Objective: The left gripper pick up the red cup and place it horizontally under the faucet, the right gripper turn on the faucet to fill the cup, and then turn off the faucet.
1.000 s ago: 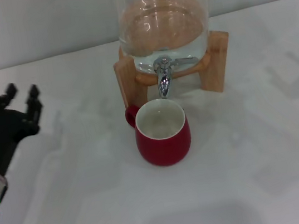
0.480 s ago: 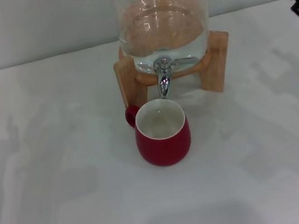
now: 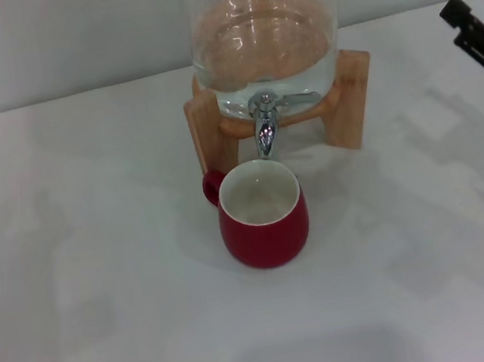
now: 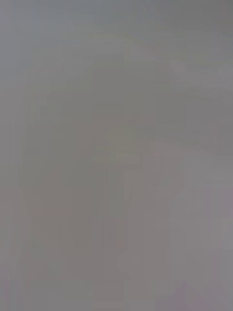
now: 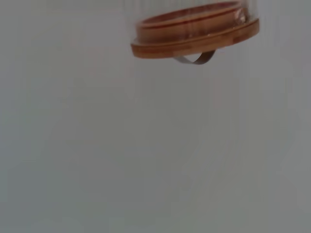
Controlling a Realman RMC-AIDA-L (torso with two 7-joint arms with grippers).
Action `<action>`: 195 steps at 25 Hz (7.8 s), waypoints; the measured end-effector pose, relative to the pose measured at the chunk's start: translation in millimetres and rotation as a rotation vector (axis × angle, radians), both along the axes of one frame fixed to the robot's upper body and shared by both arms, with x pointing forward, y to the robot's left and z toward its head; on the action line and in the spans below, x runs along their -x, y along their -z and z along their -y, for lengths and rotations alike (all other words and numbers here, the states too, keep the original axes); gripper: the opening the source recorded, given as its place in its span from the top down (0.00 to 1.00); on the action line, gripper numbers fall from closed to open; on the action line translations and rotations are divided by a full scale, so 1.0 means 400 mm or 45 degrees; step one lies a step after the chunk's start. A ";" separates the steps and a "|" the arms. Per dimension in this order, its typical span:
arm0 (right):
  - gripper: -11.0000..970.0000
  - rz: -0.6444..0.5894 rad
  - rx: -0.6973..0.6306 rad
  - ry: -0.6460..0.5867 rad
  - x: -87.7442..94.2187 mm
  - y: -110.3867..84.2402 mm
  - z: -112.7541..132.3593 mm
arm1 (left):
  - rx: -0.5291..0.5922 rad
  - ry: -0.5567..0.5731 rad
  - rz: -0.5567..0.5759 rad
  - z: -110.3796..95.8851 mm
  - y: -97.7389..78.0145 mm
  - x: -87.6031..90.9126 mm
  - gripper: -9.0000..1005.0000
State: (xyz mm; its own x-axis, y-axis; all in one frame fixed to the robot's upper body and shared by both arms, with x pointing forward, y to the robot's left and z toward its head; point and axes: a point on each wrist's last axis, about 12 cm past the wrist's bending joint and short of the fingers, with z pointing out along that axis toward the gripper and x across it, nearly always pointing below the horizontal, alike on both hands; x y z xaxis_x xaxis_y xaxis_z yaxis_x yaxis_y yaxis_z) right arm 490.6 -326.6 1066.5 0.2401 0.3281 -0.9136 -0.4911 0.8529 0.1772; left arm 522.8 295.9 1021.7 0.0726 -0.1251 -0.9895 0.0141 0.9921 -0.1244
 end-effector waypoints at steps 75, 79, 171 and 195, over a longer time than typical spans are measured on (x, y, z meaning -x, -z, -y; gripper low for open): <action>0.22 -0.221 0.162 -0.595 -0.061 0.018 -0.190 | -0.017 0.048 -0.028 0.012 0.015 0.021 0.56; 0.22 -0.218 0.161 -0.596 -0.060 0.017 -0.188 | -0.017 0.050 -0.026 0.014 0.013 0.019 0.56; 0.22 -0.152 0.116 -0.861 -0.028 -0.023 -0.218 | -0.028 0.065 -0.016 0.022 0.005 0.004 0.56; 0.23 -0.244 0.203 -0.945 -0.068 -0.017 -0.288 | -0.018 0.071 -0.009 0.028 0.003 0.001 0.56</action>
